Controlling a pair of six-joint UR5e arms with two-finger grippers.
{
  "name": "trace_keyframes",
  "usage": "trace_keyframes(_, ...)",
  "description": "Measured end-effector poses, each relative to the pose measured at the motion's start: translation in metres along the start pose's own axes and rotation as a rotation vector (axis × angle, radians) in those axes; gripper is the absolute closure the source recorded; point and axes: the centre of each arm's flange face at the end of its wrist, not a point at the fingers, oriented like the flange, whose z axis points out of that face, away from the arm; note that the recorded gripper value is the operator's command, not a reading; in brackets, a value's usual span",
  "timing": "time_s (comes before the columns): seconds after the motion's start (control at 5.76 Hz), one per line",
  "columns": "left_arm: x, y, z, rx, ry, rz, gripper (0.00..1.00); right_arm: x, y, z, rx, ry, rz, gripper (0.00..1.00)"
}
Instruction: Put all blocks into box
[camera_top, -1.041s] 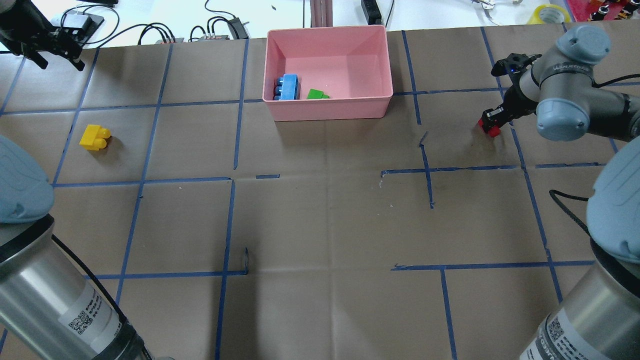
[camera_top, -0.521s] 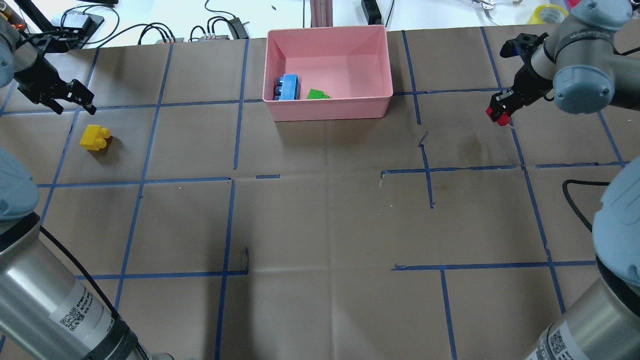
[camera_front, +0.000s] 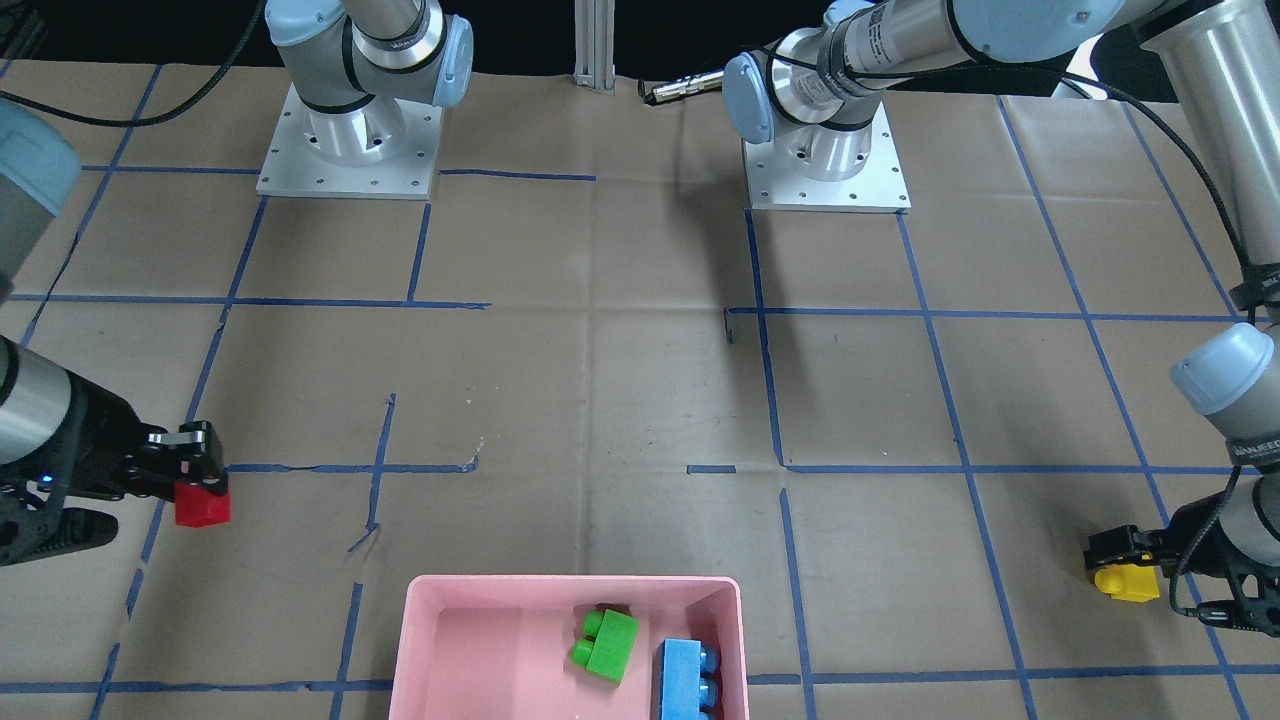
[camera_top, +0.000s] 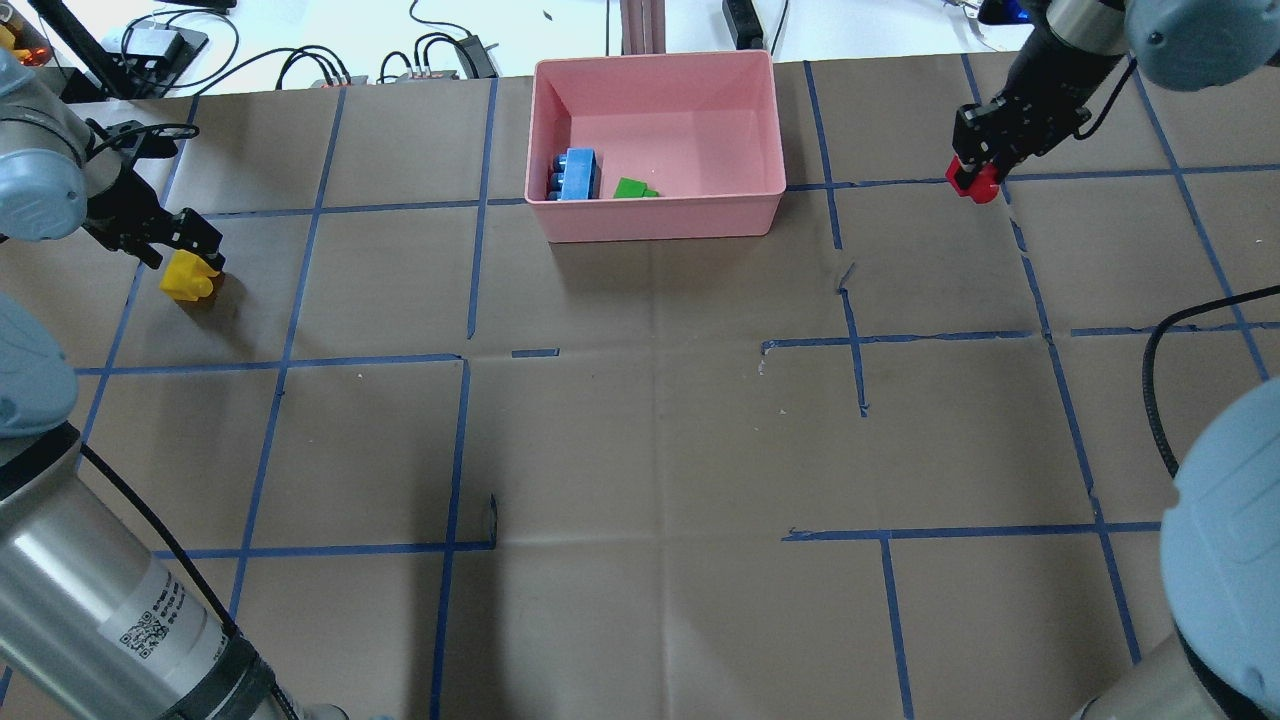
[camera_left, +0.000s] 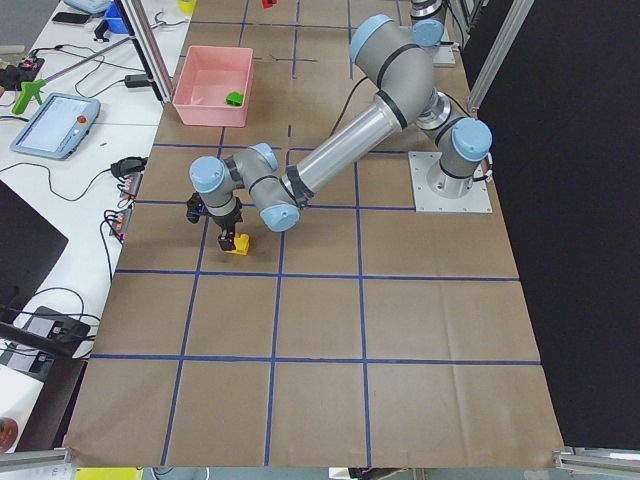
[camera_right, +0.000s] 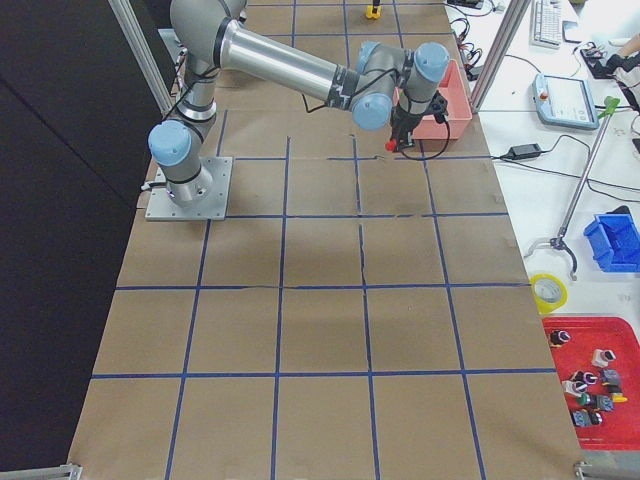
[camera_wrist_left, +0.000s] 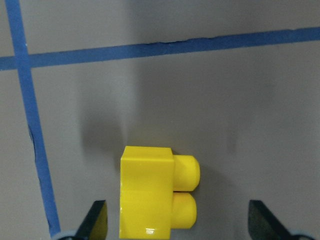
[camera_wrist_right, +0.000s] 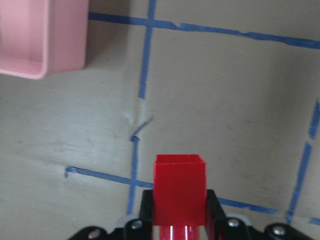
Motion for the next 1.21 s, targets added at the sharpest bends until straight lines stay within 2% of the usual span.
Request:
trace_keyframes(0.17, -0.003, 0.001, 0.004, 0.007, -0.006, 0.03, 0.01, -0.071, -0.022, 0.006, 0.007, -0.095, 0.102, 0.95)
trace_keyframes(0.35, -0.005, 0.0, 0.009, 0.011, -0.009, 0.054, 0.06, -0.132, -0.051, 0.029, 0.024, -0.203, 0.156, 0.95)
trace_keyframes(0.52, -0.006, 0.0, 0.018, 0.005, -0.003, 0.062, 0.28, -0.18, -0.087, 0.056, 0.077, -0.271, 0.192, 0.93)
trace_keyframes(0.69, -0.006, -0.001, 0.024, -0.001, 0.002, 0.063, 0.46, -0.216, -0.121, 0.084, 0.15, -0.311, 0.212, 0.83)
trace_keyframes(0.87, -0.005, 0.0, 0.022, -0.002, 0.001, 0.06, 0.65, -0.236, -0.14, 0.105, 0.2, -0.332, 0.21, 0.01)
trace_keyframes(1.04, -0.005, 0.0, 0.017, -0.002, -0.003, 0.059, 0.8, -0.245, -0.146, 0.117, 0.216, -0.339, 0.203, 0.0)
trace_keyframes(1.21, -0.005, -0.001, 0.01, 0.004, -0.009, 0.06, 0.88, -0.249, -0.146, 0.12, 0.217, -0.34, 0.198, 0.0)
